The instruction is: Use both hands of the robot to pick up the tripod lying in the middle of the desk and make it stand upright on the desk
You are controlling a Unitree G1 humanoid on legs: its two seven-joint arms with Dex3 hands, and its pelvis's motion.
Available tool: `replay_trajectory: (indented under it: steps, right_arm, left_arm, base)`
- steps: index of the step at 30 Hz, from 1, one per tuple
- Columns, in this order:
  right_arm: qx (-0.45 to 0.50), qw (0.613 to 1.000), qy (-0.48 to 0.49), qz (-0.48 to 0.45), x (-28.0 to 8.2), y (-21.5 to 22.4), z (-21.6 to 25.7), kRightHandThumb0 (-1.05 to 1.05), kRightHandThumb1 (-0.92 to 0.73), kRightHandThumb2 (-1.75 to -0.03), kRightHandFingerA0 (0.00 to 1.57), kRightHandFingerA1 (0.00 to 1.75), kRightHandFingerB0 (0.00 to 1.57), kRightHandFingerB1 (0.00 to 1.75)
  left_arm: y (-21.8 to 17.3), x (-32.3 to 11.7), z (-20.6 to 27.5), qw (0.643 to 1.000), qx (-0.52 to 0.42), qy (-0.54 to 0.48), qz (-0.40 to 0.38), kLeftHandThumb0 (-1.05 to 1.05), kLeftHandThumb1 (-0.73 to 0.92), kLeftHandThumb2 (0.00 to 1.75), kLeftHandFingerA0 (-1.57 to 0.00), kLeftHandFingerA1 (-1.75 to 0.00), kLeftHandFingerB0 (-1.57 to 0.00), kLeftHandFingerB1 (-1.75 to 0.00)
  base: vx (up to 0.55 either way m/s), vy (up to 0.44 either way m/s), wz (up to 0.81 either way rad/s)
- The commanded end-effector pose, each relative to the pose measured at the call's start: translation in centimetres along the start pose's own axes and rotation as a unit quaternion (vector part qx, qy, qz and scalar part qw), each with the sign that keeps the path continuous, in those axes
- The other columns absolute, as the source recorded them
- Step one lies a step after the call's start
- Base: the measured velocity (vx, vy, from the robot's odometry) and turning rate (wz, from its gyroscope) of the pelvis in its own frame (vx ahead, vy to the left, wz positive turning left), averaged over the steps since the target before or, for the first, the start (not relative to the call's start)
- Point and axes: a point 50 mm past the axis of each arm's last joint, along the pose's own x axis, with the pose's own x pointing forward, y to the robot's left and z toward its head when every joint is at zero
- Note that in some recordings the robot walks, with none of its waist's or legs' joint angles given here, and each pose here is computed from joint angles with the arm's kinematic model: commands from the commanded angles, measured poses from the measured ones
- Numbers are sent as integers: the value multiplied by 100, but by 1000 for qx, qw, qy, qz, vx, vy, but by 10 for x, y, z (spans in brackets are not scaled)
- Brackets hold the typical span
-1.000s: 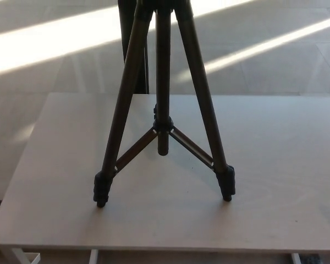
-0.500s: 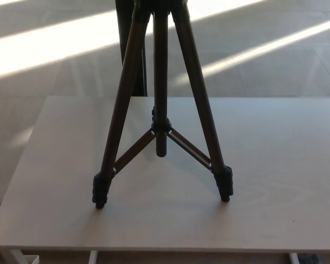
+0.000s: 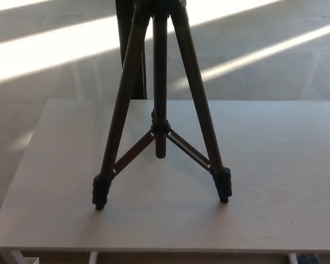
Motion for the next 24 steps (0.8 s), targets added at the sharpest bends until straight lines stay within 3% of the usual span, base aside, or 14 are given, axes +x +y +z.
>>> replay_trajectory:
  steps: [1,6,7,8,14,15,16,17,18,19,20,22,23,24]
  right_arm:
    - [182,983,5,-34,13,27,-17,-92,-69,-97,0,9,0,0]
    - [146,989,27,0,10,35,-35,-91,-69,-97,0,5,0,0]
    - [142,989,27,1,10,35,-36,-70,-79,-64,0,7,0,15]
    - [129,991,32,5,9,37,-41,-79,-61,-98,0,16,0,15]
    - [85,996,35,11,10,40,-43,-72,-59,-98,3,25,3,24]
    - [73,997,33,7,9,39,-42,-75,-74,-62,7,34,8,24]
    - [57,998,30,4,9,36,-41,-77,-57,-95,3,41,8,25]
    - [62,998,29,6,9,36,-41,-79,-56,-95,9,52,0,31]
    - [80,996,24,10,9,37,-41,-74,-71,-62,8,44,11,25]
    - [99,995,20,15,9,37,-40,-74,-71,-62,8,44,11,25]
    - [102,994,14,21,9,38,-40,-75,-54,-93,2,46,8,27]
    - [90,996,14,25,8,38,-41,-69,-73,-64,9,33,11,21]
    - [99,995,17,19,8,38,-43,-75,-56,-93,2,41,9,30]
    - [110,994,16,17,8,38,-43,-71,-55,-91,3,42,6,34]
  left_arm:
    - [8,4,-11,996,-87,-19,3,-62,79,63,-29,-63,-27,-44]
    - [10,4,-12,996,-90,-16,1,-62,61,100,-38,-69,-20,-53]
    - [11,4,-12,995,-96,-17,-1,-67,62,99,-35,-68,-22,-54]
    - [12,3,-13,994,-110,-20,4,-63,74,63,-42,-68,-35,-48]
    - [12,4,-11,991,-129,-23,3,-61,75,62,-47,-69,-33,-48]
    - [10,5,-11,991,-130,-23,2,-61,73,63,-50,-69,-35,-48]
    - [6,6,-10,991,-130,-23,-1,-61,74,63,-50,-70,-35,-49]
    - [7,6,-11,991,-129,-23,-2,-60,75,62,-49,-70,-33,-49]
    - [8,5,-11,992,-127,-23,-4,-59,76,63,-41,-68,-31,-48]
    - [8,5,-12,991,-128,-24,-6,-59,76,63,-41,-68,-31,-48]
    - [8,5,-11,992,-123,-24,-5,-60,75,63,-43,-68,-32,-48]
    - [7,6,-11,993,-116,-25,5,-61,73,63,-47,-70,-37,-50]
    - [8,6,-11,993,-116,-24,6,-61,73,63,-47,-71,-37,-50]
    - [8,6,-11,992,-125,-23,7,-60,72,63,-47,-71,-38,-50]
  base:
    - [0,0,0]
    - [0,0,0]
    - [0,0,0]
    - [0,0,0]
    - [0,0,0]
    - [0,0,0]
    - [0,0,0]
    - [0,0,0]
    - [0,0,0]
    - [0,0,0]
    - [0,0,0]
    - [0,0,0]
    - [0,0,0]
    - [0,0,0]
